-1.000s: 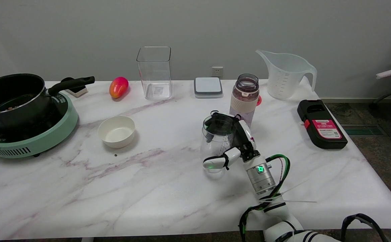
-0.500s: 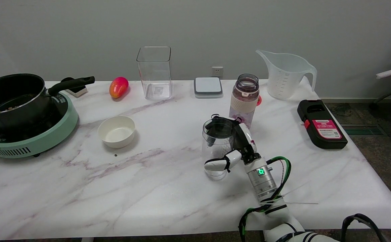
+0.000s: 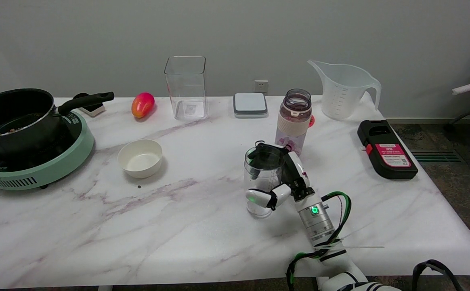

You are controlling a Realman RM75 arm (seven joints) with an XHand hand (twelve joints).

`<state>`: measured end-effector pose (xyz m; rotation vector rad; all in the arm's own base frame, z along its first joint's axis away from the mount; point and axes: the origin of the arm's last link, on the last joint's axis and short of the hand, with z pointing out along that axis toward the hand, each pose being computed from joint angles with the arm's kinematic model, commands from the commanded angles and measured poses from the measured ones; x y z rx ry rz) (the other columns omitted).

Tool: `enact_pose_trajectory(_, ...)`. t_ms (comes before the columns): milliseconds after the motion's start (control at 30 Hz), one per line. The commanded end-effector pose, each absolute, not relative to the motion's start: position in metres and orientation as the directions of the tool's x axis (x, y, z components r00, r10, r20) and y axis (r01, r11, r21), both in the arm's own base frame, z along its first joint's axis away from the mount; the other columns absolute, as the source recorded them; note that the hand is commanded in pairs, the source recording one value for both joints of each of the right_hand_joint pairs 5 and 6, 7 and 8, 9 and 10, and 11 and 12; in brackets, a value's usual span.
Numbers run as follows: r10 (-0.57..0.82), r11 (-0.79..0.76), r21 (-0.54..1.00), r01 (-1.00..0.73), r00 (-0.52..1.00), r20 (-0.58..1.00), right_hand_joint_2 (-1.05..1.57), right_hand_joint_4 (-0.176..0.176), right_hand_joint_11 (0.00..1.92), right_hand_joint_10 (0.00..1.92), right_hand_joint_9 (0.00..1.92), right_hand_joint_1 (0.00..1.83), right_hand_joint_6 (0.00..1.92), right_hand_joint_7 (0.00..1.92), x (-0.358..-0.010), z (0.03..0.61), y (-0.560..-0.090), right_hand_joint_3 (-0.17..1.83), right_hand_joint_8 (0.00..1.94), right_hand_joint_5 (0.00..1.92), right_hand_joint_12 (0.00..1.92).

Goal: Place the measuring cup onto the table.

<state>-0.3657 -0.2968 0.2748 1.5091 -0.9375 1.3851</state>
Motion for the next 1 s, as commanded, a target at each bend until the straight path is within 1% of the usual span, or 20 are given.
enact_pose_trajectory(33, 0.024, -0.338, 0.105, -0.935, 0.103, 0.994, 0.48, 0.0, 1.34, 1.58, 1.58, 1.25, 1.29, 1.64, -0.3695, 0.2768, -0.2886, 1.22, 1.64, 1.29, 1.34)
enact_pose_trajectory(200, 0.022, -0.339, 0.1, -0.936, 0.098, 0.995, 0.15, 0.0, 1.25, 1.52, 1.52, 1.29, 1.14, 1.55, -0.3693, 0.2776, -0.2877, 1.4, 1.55, 1.14, 1.25)
enact_pose_trajectory(300, 0.021, -0.342, 0.099, -0.935, 0.097, 0.995, 0.03, 0.0, 1.22, 1.48, 1.48, 1.3, 1.08, 1.51, -0.3685, 0.2781, -0.2866, 1.4, 1.51, 1.08, 1.22)
enact_pose_trajectory(333, 0.02, -0.342, 0.097, -0.934, 0.096, 0.995, -0.08, 0.0, 1.19, 1.42, 1.42, 1.32, 1.01, 1.45, -0.3681, 0.2781, -0.2862, 1.4, 1.45, 1.01, 1.19)
enact_pose_trajectory(367, 0.019, -0.342, 0.098, -0.934, 0.097, 0.995, -0.11, 0.0, 1.18, 1.39, 1.39, 1.33, 0.98, 1.43, -0.3681, 0.2784, -0.2858, 1.39, 1.43, 0.98, 1.18)
enact_pose_trajectory(400, 0.018, -0.344, 0.097, -0.934, 0.096, 0.995, -0.17, 0.0, 1.14, 1.27, 1.27, 1.33, 0.89, 1.37, -0.3676, 0.2784, -0.2853, 1.36, 1.37, 0.89, 1.14)
enact_pose_trajectory(433, 0.018, -0.343, 0.096, -0.934, 0.096, 0.995, -0.21, 0.0, 1.11, 1.19, 1.19, 1.34, 0.84, 1.33, -0.3678, 0.2785, -0.2847, 1.36, 1.33, 0.84, 1.11)
enact_pose_trajectory(467, 0.017, -0.342, 0.097, -0.935, 0.097, 0.995, -0.23, 0.0, 1.09, 1.14, 1.14, 1.34, 0.81, 1.3, -0.3681, 0.279, -0.2841, 1.35, 1.3, 0.81, 1.09)
enact_pose_trajectory(667, 0.016, -0.343, 0.096, -0.934, 0.097, 0.995, -0.31, 0.0, 1.0, 1.01, 1.01, 1.35, 0.74, 1.15, -0.3681, 0.2793, -0.2817, 1.33, 1.15, 0.74, 1.0)
enact_pose_trajectory(733, 0.016, -0.342, 0.096, -0.935, 0.096, 0.995, -0.38, 0.0, 0.96, 0.94, 0.94, 1.35, 0.71, 1.04, -0.3686, 0.2791, -0.2808, 1.35, 1.04, 0.71, 0.96)
enact_pose_trajectory(1000, 0.011, -0.342, 0.096, -0.935, 0.099, 0.995, -0.52, 0.0, 0.89, 0.83, 0.83, 1.35, 0.6, 0.75, -0.3674, 0.2812, -0.2788, 1.41, 0.75, 0.6, 0.89)
